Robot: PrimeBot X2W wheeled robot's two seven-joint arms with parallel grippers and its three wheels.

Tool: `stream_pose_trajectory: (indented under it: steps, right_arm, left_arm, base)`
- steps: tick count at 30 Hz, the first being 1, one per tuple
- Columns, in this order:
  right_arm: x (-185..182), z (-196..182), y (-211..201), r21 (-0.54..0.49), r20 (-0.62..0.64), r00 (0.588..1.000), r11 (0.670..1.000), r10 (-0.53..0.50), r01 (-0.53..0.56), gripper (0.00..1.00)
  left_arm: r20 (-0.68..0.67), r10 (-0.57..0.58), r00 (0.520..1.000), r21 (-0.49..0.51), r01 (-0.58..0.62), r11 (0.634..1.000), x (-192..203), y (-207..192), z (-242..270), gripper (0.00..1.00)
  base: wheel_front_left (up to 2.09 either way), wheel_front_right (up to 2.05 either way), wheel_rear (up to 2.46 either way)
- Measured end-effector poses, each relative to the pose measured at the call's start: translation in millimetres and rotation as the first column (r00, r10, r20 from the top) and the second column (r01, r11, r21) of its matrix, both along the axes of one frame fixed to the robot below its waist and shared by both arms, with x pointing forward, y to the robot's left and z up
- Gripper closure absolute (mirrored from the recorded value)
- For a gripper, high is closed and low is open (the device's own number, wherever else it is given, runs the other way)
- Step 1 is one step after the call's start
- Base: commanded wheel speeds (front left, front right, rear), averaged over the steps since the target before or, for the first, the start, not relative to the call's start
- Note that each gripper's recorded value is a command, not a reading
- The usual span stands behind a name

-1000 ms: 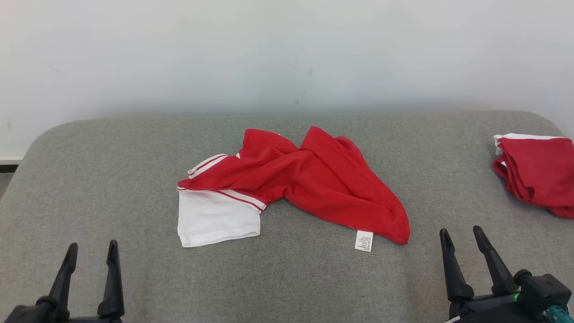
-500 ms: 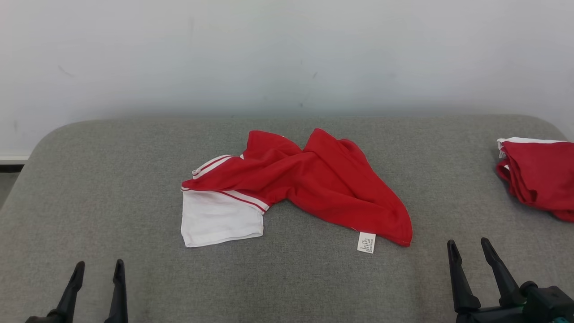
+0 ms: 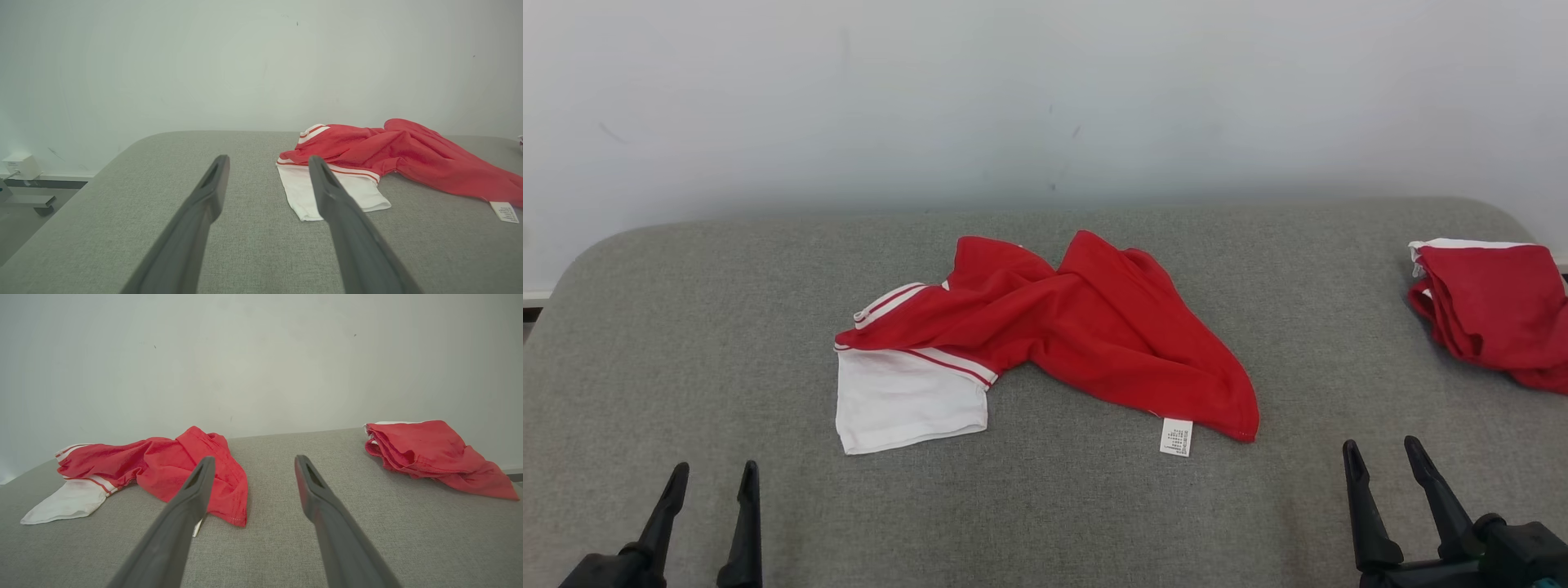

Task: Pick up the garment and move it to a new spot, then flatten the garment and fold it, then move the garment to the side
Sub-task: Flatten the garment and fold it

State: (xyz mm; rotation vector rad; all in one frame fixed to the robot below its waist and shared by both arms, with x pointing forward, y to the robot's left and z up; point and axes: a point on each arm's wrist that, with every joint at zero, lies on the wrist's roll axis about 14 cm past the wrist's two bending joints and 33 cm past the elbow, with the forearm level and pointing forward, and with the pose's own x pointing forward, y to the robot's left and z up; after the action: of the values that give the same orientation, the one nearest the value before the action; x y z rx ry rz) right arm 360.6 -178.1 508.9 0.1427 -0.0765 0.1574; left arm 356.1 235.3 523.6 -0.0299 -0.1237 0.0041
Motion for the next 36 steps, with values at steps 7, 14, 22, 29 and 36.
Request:
stream_pose_trajectory:
  steps: [7,14,22,29,36]
  right_arm:
    - [5,-5,-4,-0.004,-0.019,1.0,1.0,-0.003,0.003,0.0]
    - [24,-21,3,-0.042,-0.075,0.996,0.998,0.049,-0.052,0.0]
    - [58,-55,16,-0.075,-0.19,0.975,0.989,0.112,-0.128,0.0]
    - [69,-94,31,-0.077,-0.311,0.938,0.98,0.152,-0.184,0.0]
    - [78,-106,43,-0.073,-0.348,0.92,0.973,0.181,-0.219,0.0]
  left_arm:
    - [-0.049,-0.016,0.999,-0.031,0.015,0.999,8,-5,-16,0.0]
    - [-0.102,-0.076,0.992,-0.071,0.069,0.995,33,-25,-31,0.0]
    - [-0.236,-0.15,0.96,-0.099,0.13,0.987,71,-48,-70,0.0]
    - [-0.355,-0.167,0.92,-0.11,0.137,0.985,87,-53,-107,0.0]
    - [-0.411,-0.169,0.896,-0.117,0.132,0.984,95,-55,-124,0.0]
  base:
    - [0.0,0.0,0.0]
    - [0.0,0.0,0.0]
    - [0.0,0.0,0.0]
    - [0.0,0.0,0.0]
    - [0.0,0.0,0.0]
